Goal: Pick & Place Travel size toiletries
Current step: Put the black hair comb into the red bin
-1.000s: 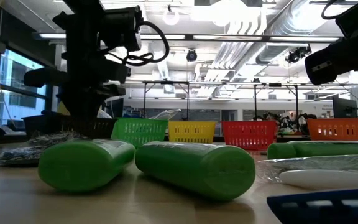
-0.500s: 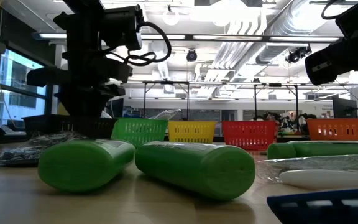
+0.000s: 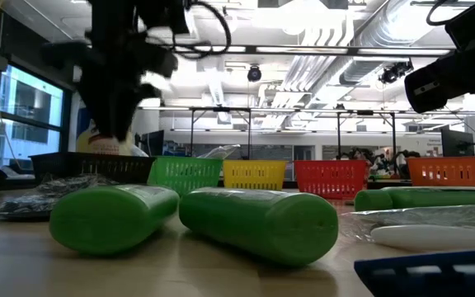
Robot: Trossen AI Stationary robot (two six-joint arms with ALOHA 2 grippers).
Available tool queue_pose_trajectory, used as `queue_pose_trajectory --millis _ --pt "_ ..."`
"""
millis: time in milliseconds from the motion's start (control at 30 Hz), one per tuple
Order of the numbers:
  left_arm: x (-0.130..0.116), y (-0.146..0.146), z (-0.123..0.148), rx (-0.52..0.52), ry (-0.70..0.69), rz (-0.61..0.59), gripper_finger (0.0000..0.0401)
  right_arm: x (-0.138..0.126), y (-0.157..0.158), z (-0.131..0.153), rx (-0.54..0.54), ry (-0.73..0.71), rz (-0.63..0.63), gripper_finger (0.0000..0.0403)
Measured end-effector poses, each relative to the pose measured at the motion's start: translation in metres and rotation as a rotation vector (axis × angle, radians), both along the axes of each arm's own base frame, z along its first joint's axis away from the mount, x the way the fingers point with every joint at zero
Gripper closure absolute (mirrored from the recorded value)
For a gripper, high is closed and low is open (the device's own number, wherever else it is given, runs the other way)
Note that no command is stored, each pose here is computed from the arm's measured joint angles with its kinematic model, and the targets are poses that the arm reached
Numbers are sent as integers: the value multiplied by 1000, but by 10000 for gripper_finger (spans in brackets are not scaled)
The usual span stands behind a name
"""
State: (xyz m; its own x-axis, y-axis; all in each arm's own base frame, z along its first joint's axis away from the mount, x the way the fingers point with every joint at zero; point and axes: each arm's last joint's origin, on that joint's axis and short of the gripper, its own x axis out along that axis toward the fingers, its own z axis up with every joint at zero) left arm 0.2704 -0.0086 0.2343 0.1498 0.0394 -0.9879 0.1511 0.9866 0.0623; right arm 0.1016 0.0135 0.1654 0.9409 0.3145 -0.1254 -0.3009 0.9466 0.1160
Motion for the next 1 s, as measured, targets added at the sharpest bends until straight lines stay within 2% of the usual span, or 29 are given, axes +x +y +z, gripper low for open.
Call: queue_pose_trajectory --millis 67,167,367,533,700,800,900,1000 --pt "-2 -2 17 -1 12 22 274 0 0 0 0 2 0 394" --pt "3 -9 43 -31 -128 28 274 0 0 0 2 1 0 394" --pt "-4 -34 92 -80 -499 -224 280 0 0 0 3 3 1 394" --pt "-35 -42 128 -71 -767 -370 327 0 0 0 18 10 1 394" --pt "-77 -33 134 -45 -903 -349 394 0 0 -1 24 14 -1 394" --pt "-93 -29 128 -36 -1089 -322 387 0 0 0 20 11 -2 394" --pt "-101 -26 110 -29 -1221 -279 383 0 0 0 19 9 -2 394" --pt "-109 -21 89 13 -1228 -148 382 0 0 0 20 8 -4 394"
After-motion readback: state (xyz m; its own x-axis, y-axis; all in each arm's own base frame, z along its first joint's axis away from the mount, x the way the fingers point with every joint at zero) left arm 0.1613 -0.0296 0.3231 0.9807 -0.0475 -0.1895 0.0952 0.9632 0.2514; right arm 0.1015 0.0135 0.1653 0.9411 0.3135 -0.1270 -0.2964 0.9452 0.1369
